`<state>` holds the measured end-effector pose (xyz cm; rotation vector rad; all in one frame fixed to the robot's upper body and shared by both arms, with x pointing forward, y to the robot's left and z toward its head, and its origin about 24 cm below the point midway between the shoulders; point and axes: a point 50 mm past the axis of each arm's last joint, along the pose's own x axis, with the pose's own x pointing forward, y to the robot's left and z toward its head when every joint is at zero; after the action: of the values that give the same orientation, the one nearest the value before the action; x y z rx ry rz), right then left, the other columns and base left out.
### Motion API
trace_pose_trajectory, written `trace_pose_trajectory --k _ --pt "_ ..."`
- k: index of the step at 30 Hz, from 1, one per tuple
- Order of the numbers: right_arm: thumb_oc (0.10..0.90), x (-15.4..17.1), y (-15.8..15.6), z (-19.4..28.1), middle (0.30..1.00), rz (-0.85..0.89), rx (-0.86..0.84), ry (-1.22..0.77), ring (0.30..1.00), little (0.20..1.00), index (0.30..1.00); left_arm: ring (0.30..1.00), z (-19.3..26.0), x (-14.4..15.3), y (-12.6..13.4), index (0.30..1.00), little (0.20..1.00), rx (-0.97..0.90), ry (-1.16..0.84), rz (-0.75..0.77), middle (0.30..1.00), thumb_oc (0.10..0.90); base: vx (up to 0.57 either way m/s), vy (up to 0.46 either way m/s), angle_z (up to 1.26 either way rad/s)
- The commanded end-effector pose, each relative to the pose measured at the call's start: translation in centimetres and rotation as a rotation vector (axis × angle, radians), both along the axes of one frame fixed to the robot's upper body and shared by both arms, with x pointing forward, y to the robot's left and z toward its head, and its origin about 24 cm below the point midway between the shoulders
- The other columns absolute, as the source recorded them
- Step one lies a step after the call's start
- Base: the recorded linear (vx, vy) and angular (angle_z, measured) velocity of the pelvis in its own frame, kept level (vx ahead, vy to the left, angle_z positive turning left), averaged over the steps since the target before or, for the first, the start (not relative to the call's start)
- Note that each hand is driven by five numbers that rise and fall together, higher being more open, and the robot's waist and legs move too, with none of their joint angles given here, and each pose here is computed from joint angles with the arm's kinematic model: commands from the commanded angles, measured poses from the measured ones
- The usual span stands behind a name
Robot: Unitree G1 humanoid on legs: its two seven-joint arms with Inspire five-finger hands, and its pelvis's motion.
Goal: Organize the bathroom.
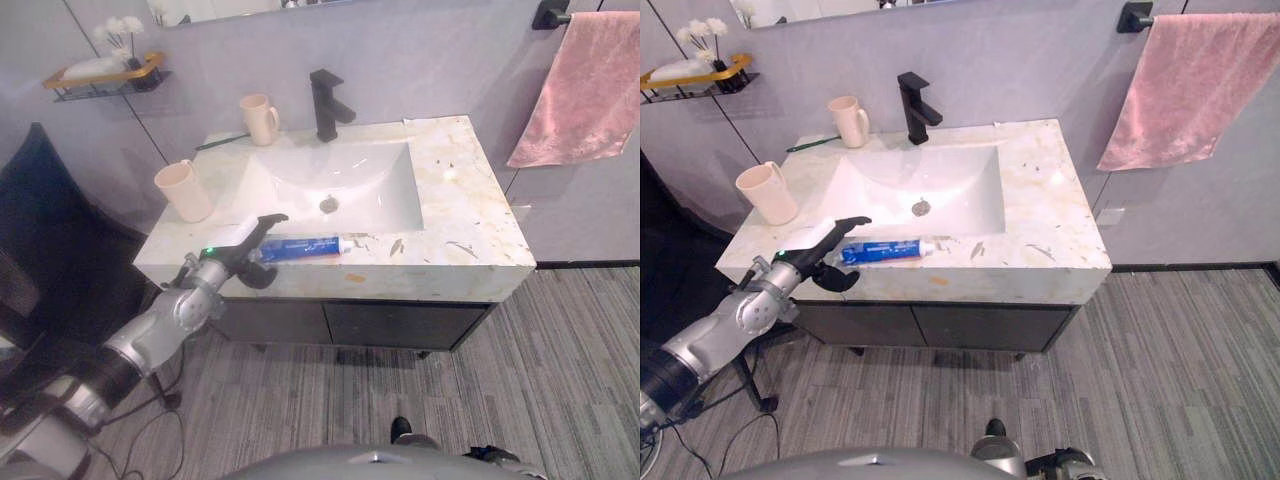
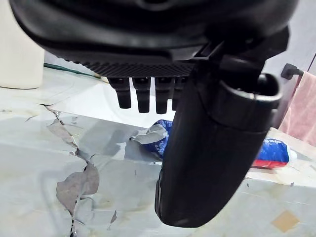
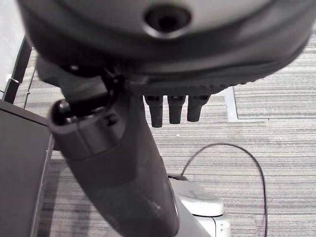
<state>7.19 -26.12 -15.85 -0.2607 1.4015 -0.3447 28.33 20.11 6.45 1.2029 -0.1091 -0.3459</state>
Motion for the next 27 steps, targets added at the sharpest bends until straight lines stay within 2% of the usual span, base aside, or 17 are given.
trace_pose_trajectory --k 1,27 --pt "0.8 1.2 0.2 0.1 0.9 0.021 -0.029 -0.008 0.9 0.9 0.9 0.9 11.5 2.6 1.9 0.9 0.9 -0.048 -0.493 0.031 0.9 0.8 0.0 0.0 0.0" --pt "0.8 1.2 0.4 0.0 0.9 0.001 -0.021 -0.014 0.9 0.9 0.9 0.9 13.1 2.1 2.0 0.9 0.9 -0.074 -0.539 0.009 0.9 0.8 0.0 0.0 0.0"
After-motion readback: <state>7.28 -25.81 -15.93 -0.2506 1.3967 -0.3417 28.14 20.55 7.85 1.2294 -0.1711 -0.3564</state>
